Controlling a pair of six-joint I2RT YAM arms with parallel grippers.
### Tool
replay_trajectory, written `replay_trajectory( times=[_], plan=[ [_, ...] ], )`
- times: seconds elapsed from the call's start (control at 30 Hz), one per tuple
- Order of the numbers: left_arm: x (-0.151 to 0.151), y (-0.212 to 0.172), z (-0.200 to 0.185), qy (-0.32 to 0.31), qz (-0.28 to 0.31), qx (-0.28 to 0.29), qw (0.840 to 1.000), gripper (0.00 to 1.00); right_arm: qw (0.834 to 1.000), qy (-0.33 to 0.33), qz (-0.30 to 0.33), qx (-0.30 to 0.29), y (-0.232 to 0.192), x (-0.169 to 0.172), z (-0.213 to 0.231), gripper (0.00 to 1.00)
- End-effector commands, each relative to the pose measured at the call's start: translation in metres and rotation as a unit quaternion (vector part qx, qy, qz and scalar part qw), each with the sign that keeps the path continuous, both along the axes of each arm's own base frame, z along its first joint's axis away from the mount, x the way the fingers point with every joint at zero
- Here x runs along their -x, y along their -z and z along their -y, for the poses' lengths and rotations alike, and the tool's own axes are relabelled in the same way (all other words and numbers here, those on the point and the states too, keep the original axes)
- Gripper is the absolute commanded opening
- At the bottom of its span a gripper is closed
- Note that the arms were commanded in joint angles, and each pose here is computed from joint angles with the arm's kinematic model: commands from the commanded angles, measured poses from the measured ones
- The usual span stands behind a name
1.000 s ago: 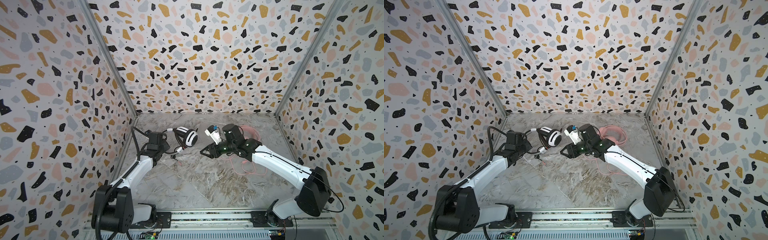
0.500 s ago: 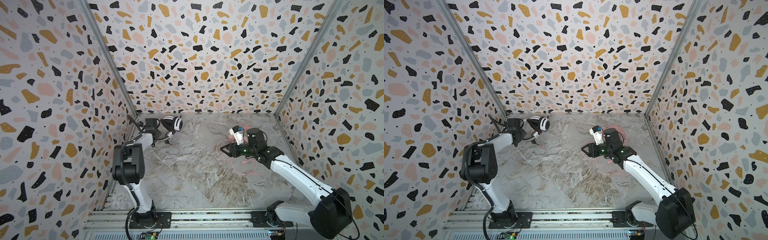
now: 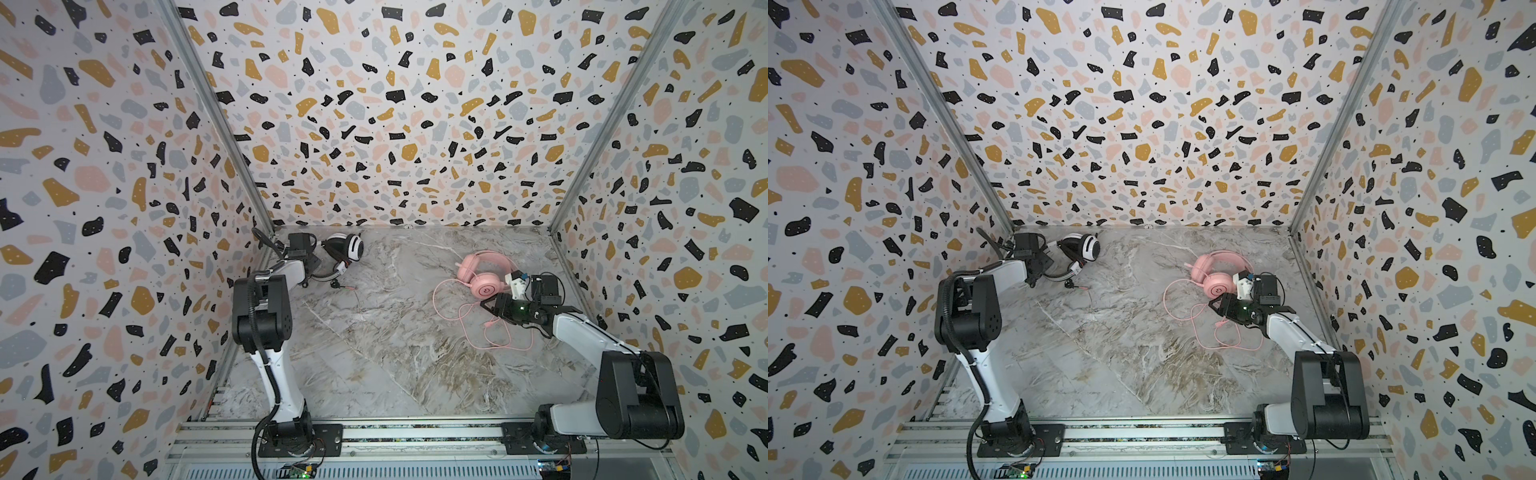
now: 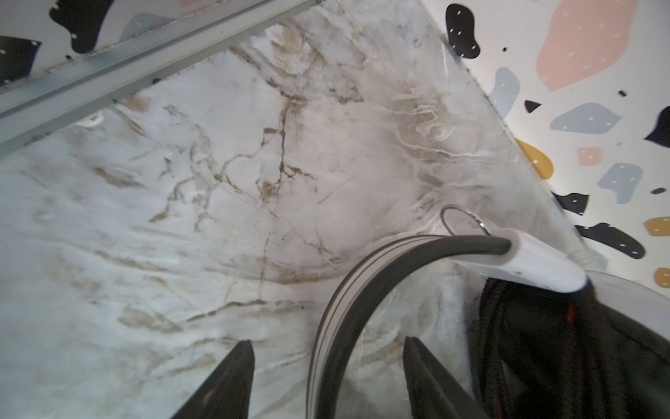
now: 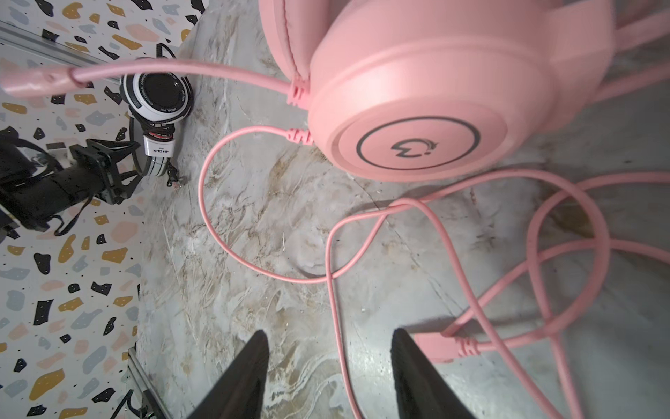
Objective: Wrap the headphones
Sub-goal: 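Release the white headset with the left gripper while right moves to the pink headset, then grasp the pink headset headband with the right gripper and lift it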
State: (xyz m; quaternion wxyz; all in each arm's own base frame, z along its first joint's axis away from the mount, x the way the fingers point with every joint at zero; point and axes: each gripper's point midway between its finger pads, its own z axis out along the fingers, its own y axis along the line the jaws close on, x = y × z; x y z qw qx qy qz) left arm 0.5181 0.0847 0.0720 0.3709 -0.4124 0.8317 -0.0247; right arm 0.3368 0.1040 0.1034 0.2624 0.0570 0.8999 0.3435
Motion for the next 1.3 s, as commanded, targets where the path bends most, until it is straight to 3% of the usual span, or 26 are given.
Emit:
replay_trajectory(
  times=[0.0, 0.23, 0.37, 0.63, 0.83, 0.9, 1.0, 1.17, 1.27],
  plan=[
    [0.004, -0.050, -0.008, 0.001, 0.053, -0.019, 0.998, 0.69, 0.998, 0.029, 0.041, 0.037, -0.018, -0.029, 0.023, 0.56],
    [0.049, -0.125, -0.003, 0.015, 0.123, -0.033, 0.992, 0.71, 0.987, 0.105, 0.032, 0.120, -0.013, -0.084, 0.064, 0.59],
    [0.074, -0.142, 0.022, 0.090, 0.129, -0.022, 0.987, 0.71, 0.980, 0.129, 0.016, 0.152, 0.002, -0.115, 0.080, 0.59],
    [0.132, -0.112, 0.052, 0.209, 0.068, -0.044, 0.975, 0.70, 0.971, 0.146, -0.022, 0.188, 0.033, -0.156, 0.095, 0.59],
    [0.163, -0.076, 0.063, 0.232, 0.052, -0.031, 0.971, 0.69, 0.958, 0.156, -0.037, 0.237, 0.039, -0.154, 0.106, 0.59],
    [0.168, -0.070, 0.068, 0.242, 0.050, -0.020, 0.969, 0.69, 0.958, 0.155, -0.034, 0.237, 0.036, -0.156, 0.109, 0.52],
    [0.167, -0.073, 0.075, 0.259, 0.056, -0.015, 0.964, 0.68, 0.962, 0.136, -0.035, 0.233, 0.036, -0.161, 0.099, 0.23],
    [0.165, -0.077, 0.085, 0.302, 0.054, -0.012, 0.952, 0.62, 0.962, 0.109, -0.024, 0.247, 0.036, -0.160, 0.080, 0.08],
    [0.169, -0.082, 0.093, 0.321, 0.069, -0.007, 0.945, 0.61, 0.959, 0.098, 0.021, 0.263, 0.016, -0.155, 0.065, 0.05]
  ],
)
